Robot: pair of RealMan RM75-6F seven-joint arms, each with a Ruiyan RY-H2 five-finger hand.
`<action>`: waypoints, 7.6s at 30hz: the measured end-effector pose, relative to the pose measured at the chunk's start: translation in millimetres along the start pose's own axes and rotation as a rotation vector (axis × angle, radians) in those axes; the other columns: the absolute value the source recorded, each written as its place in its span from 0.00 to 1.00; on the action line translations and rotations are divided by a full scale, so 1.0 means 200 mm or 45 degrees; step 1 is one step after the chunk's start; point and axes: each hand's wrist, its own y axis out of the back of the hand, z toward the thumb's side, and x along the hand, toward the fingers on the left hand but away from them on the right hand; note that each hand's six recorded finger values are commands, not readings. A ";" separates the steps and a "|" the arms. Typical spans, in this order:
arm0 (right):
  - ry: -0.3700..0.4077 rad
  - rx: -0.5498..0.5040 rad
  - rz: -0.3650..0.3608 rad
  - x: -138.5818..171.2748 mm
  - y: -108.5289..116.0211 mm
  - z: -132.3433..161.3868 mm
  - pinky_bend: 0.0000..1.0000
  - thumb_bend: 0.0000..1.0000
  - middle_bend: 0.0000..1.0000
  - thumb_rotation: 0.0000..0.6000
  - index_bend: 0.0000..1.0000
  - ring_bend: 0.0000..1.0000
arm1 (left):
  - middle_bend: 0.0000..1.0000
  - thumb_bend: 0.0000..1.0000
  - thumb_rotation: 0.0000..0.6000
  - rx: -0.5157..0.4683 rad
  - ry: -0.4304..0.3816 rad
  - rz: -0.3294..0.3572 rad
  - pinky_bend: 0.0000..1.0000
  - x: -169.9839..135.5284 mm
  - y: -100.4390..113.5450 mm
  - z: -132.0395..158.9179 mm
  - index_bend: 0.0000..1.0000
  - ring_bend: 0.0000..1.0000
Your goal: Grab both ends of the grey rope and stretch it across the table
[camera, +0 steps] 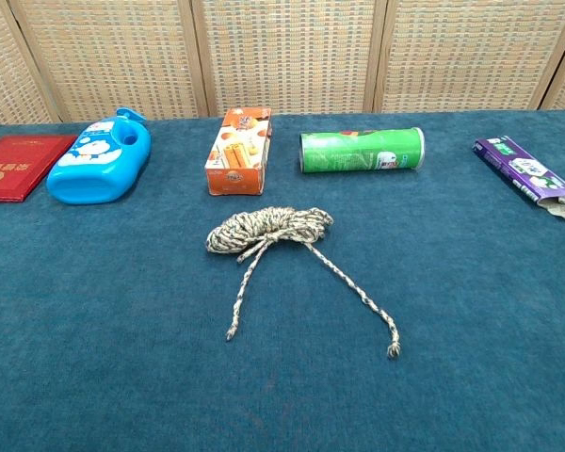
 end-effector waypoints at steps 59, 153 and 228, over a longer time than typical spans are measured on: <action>1.122 0.433 0.551 -0.37 -0.80 1.16 0.00 0.27 0.00 1.00 0.47 0.00 | 0.00 0.00 1.00 0.048 0.039 -0.055 0.00 0.08 -0.10 0.04 0.00 0.00; 0.922 0.408 0.490 -0.54 -0.78 1.05 0.00 0.45 0.00 1.00 0.62 0.00 | 0.00 0.17 1.00 0.323 -0.814 -0.075 0.00 0.66 -0.42 0.94 0.45 0.00; 0.832 0.341 0.577 -0.59 -0.86 0.98 0.00 0.45 0.00 1.00 0.62 0.00 | 0.00 0.38 1.00 0.394 -1.056 -0.297 0.00 0.67 -0.88 1.39 0.55 0.00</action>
